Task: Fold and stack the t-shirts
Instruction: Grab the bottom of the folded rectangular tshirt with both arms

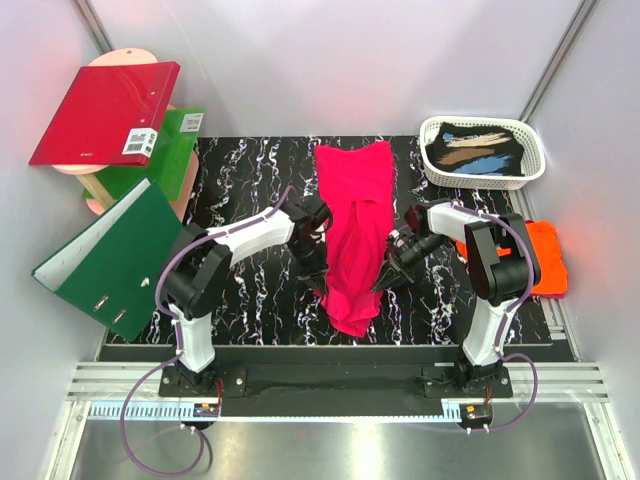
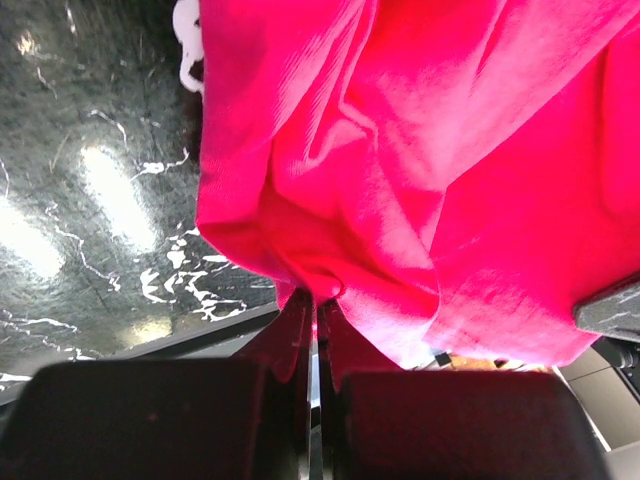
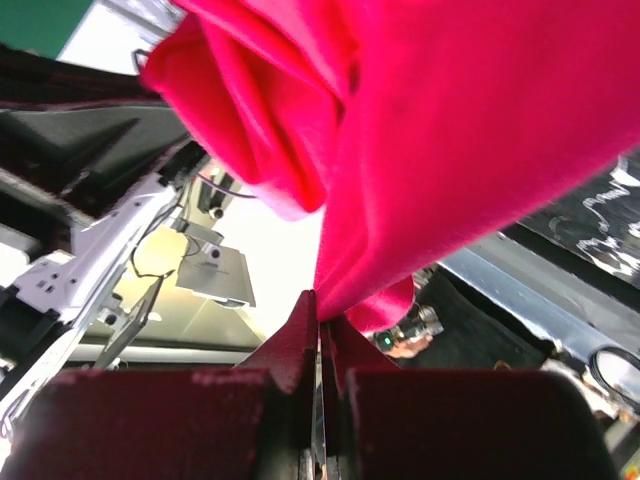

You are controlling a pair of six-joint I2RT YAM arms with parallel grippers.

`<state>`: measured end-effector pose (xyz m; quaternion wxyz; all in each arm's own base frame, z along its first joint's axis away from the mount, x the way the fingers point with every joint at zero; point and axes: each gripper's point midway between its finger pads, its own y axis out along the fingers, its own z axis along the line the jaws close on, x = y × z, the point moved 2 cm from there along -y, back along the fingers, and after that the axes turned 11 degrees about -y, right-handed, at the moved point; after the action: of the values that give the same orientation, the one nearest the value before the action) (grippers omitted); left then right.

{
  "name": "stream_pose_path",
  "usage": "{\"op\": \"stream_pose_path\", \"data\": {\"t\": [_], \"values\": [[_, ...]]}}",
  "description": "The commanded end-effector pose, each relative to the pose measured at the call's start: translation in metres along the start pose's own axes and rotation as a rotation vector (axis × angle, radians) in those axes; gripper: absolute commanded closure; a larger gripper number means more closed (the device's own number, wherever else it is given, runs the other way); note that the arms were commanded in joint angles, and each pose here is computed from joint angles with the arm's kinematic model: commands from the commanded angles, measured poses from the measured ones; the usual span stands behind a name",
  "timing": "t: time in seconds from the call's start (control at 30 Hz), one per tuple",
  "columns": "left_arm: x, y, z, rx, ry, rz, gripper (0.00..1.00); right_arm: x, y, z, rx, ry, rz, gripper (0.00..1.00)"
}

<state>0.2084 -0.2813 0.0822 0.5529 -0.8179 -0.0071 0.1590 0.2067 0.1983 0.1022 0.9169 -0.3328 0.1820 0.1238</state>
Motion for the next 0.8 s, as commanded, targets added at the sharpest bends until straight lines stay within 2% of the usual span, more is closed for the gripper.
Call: {"op": "stream_pose_path", "data": {"t": [0.0,0.1,0.2,0.23,0.3,0.33,0.47,0.77], "values": [[0.002,-0.016,-0.006,-0.028,0.026,0.002,1.00,-0.004,-0.002,-0.007,-0.065,0.018,0.037,1.00],[0.000,-0.020,-0.004,-0.027,0.021,0.025,1.00,0.003,-0.004,-0.012,-0.126,0.026,0.030,0.98],[-0.005,-0.021,0.005,0.010,0.023,0.052,1.00,0.003,-0.009,-0.015,-0.180,0.025,0.051,0.67],[-0.009,-0.019,0.011,0.037,0.013,0.084,1.00,0.004,-0.011,-0.016,-0.206,0.014,0.052,0.48],[-0.017,-0.014,0.021,0.061,0.018,0.136,1.00,0.001,-0.014,-0.022,-0.243,0.014,0.070,0.39],[-0.019,-0.011,0.026,0.073,0.016,0.147,1.00,-0.001,-0.014,-0.026,-0.266,0.015,0.072,0.30],[-0.029,-0.003,0.046,0.113,0.013,0.184,1.00,-0.008,-0.012,-0.030,-0.272,0.014,0.043,0.24],[-0.048,0.019,0.086,0.184,-0.014,0.251,1.00,-0.040,0.014,-0.059,-0.208,0.112,0.045,0.24]]}}
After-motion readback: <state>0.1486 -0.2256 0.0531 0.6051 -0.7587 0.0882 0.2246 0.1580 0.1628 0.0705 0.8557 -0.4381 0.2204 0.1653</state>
